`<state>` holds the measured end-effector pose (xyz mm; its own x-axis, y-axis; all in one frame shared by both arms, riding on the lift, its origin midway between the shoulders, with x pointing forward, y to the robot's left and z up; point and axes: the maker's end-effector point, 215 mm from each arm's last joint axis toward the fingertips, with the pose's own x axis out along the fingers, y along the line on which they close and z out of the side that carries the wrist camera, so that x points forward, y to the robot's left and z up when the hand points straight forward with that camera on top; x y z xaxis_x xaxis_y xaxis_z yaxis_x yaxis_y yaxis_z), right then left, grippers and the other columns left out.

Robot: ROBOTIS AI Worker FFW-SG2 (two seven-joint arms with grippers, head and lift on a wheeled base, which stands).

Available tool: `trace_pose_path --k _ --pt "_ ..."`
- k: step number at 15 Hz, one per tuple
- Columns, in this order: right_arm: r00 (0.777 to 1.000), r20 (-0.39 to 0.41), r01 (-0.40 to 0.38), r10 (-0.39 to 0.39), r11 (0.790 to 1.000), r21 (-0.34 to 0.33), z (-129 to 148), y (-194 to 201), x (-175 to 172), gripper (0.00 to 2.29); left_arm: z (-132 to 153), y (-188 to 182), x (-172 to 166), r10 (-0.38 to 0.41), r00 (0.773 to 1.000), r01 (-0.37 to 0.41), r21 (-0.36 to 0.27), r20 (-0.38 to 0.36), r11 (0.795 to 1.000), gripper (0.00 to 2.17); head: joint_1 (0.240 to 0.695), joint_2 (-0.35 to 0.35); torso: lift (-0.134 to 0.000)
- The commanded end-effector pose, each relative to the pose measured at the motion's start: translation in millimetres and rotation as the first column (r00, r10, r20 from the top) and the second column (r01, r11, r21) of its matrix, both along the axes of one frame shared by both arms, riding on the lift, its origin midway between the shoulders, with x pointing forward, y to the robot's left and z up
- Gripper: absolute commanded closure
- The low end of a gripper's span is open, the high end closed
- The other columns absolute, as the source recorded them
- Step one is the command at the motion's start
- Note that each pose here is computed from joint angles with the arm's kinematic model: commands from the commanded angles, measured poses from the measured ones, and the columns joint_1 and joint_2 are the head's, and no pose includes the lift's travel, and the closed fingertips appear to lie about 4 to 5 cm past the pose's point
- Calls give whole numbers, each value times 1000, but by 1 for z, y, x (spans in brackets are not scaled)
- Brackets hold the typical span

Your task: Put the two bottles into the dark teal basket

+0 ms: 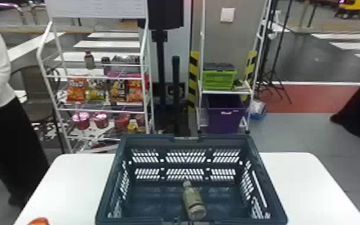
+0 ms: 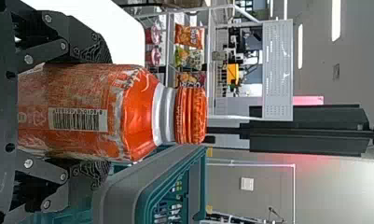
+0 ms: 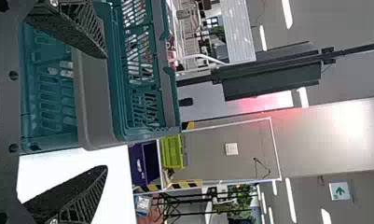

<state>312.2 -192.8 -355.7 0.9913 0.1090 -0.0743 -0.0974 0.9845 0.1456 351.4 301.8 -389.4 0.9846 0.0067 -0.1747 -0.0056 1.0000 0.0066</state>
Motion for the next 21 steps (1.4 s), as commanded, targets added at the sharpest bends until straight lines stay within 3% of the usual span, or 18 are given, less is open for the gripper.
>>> trace_pose_path --k 1,6,10,13,16,18,21 --pt "1000 -9 3 -3 1000 0 -8 -4 -8 33 26 9 10 10 1000 -11 17 17 1000 2148 499 0 0" --pt "1000 2 11 -11 1000 1 -12 -7 -24 33 86 -4 48 -10 999 10 -13 47 1000 2148 499 0 0" --pt "1000 -24 4 -5 1000 -9 -19 -6 -34 43 119 -27 86 -93 990 98 -38 106 994 2148 499 0 0" --pt "998 -64 -3 1 1000 -20 -31 -3 -40 46 140 -66 120 -183 971 195 -68 151 978 2148 499 0 0" --pt "996 -84 -1 -1 1000 -28 -40 2 -44 49 144 -118 155 -333 935 341 -48 118 939 2148 499 0 0" --pt "996 -91 2 -5 1000 -28 -44 4 -43 49 135 -148 173 -426 903 428 -54 52 902 2148 499 0 0" --pt "994 -109 15 -17 1000 -23 -57 4 -44 53 123 -192 192 -527 849 528 38 -17 849 2148 499 0 0"
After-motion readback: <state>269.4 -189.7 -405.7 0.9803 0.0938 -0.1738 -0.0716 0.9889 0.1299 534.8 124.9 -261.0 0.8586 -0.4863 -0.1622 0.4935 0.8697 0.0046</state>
